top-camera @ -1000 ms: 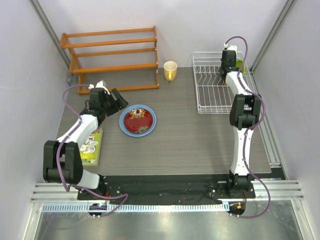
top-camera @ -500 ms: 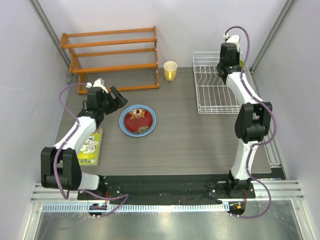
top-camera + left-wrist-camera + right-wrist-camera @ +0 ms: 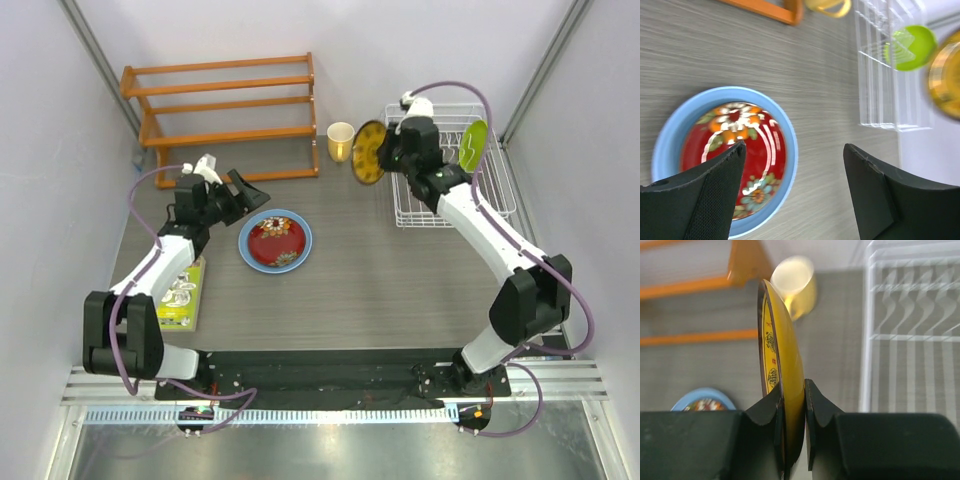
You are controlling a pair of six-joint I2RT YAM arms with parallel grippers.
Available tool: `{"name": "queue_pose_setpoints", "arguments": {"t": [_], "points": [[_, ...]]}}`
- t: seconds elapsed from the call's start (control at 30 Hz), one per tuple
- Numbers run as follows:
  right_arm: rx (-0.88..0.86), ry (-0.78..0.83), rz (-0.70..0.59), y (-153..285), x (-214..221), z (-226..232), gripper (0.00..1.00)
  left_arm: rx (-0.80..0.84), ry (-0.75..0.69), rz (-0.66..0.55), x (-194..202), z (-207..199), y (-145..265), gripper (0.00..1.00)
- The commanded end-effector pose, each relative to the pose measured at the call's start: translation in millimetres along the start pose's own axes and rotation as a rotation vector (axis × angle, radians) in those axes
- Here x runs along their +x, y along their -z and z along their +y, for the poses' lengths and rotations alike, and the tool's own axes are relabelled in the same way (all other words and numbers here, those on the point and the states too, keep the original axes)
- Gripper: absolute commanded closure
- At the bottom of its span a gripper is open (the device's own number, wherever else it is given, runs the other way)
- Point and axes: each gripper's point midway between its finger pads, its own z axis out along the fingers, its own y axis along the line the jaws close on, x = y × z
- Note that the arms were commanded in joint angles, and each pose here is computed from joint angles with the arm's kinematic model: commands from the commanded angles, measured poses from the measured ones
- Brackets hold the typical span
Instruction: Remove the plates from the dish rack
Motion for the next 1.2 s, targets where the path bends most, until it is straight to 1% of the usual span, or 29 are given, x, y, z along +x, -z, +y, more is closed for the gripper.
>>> {"name": "queue_pose_setpoints", "arguments": {"t": [0.0, 0.07, 0.1, 0.17, 0.2, 0.37, 0.63, 0.7, 0.73, 0.77, 0.83, 0.87, 0.9, 0.97, 1.03, 1.07, 1.1, 1.17], "points": [[-0.251, -0.195, 0.063, 4.3, 29.8, 57.4, 0.93, 0.186, 0.029, 0.021, 4.0, -34.1, -5.2, 0.2], [-0.356, -0.252, 0.115, 8.1, 46.3, 79.6, 0.93, 0.238, 0.056, 0.034, 6.2, -43.1, -7.1, 0.2], [-0.381, -0.27, 0.103, 8.6, 44.8, 86.6, 0.93, 0.245, 0.072, 0.054, 13.8, -41.4, -10.5, 0.21], [-0.419, -0.287, 0.138, 9.2, 58.8, 99.5, 0.93, 0.29, 0.095, 0.051, 14.1, -49.4, -11.7, 0.2], [-0.447, -0.306, 0.129, 10.1, 57.3, 108.5, 0.93, 0.295, 0.107, 0.064, 20.3, -48.9, -14.7, 0.2], [-0.526, -0.347, 0.183, 10.9, 78.3, 135.5, 0.93, 0.342, 0.128, 0.102, 36.2, -61.7, -26.4, 0.2], [-0.626, -0.399, 0.245, 20.2, 98.9, 169.2, 0.92, 0.41, 0.15, 0.111, 49.9, -84.0, -41.9, 0.21], [-0.659, -0.414, 0.238, 24.1, 96.1, 174.0, 0.92, 0.422, 0.151, 0.108, 51.7, -87.2, -42.7, 0.3], [-0.664, -0.425, 0.252, 26.1, 100.4, 174.0, 0.92, 0.42, 0.155, 0.106, 51.9, -86.4, -43.2, 0.37], [-0.67, -0.426, 0.247, 27.4, 99.3, 174.1, 0.92, 0.419, 0.155, 0.104, 52.1, -85.4, -44.0, 0.59], [-0.664, -0.428, 0.247, 29.6, 100.7, 171.8, 0.92, 0.405, 0.154, 0.102, 53.1, -82.3, -44.9, 0.73], [-0.665, -0.424, 0.242, 30.9, 99.2, 171.4, 0.92, 0.401, 0.152, 0.099, 52.1, -82.4, -44.5, 0.87], [-0.662, -0.426, 0.243, 31.8, 99.6, 170.6, 0.91, 0.384, 0.152, 0.106, 54.6, -79.0, -44.7, 0.92], [-0.657, -0.421, 0.242, 32.5, 98.7, 168.9, 0.91, 0.359, 0.131, 0.087, 52.3, -75.3, -44.3, 1.0], [-0.657, -0.417, 0.244, 33.1, 98.4, 168.9, 0.85, 0.316, 0.123, 0.081, 51.2, -70.2, -42.8, 1.0], [-0.655, -0.417, 0.246, 33.0, 98.7, 168.6, 0.77, 0.306, 0.094, 0.072, 48.9, -69.4, -42.4, 1.0], [-0.648, -0.409, 0.246, 32.6, 99.7, 167.3, 0.64, 0.269, 0.095, 0.085, 51.3, -64.7, -40.2, 1.0], [-0.6, -0.387, 0.259, 30.0, 103.9, 158.6, 0.47, 0.211, 0.051, 0.062, 45.5, -57.5, -39.5, 1.0]]}}
